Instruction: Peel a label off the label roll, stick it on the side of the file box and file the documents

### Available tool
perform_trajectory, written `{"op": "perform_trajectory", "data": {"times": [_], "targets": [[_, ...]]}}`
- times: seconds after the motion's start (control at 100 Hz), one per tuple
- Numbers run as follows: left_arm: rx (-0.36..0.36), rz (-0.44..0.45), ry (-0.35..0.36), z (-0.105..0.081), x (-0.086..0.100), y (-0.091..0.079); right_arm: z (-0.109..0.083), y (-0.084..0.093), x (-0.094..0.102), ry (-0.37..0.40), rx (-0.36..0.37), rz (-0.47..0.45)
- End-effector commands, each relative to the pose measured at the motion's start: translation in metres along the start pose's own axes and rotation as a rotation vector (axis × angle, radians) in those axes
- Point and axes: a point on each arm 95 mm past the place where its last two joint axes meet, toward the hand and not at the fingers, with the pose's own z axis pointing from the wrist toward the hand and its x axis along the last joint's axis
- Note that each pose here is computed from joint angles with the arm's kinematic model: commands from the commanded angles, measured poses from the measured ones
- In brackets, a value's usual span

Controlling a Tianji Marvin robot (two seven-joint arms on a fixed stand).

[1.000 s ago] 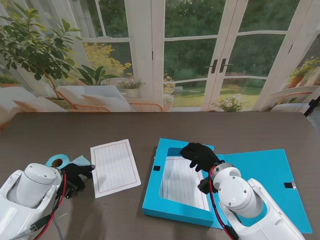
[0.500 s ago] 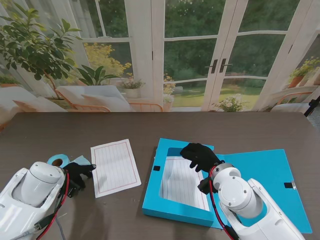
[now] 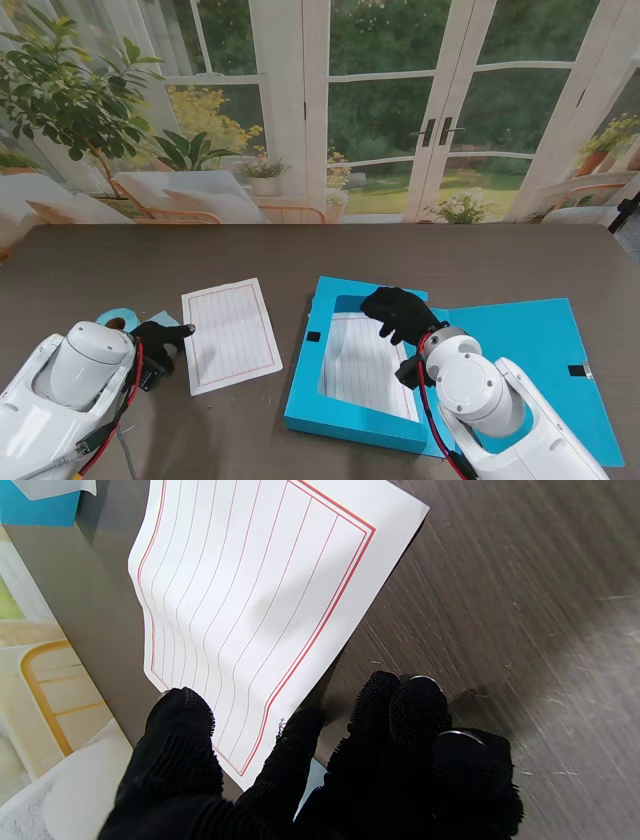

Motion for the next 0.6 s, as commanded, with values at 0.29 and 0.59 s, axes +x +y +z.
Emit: {"op": "perform_trajectory", "data": {"times": [0.29,0.59], "targets": [[0.036,-0.058,-0.005,0.018,-0.013,0.022,0.0,-0.007,-0.004,-0.014,0.019,0.02],[0.123,-0.087,0.031,0.026,-0.01,0.029,0.0,-0.007,-0.006,-0.017,0.019,0.031]]}}
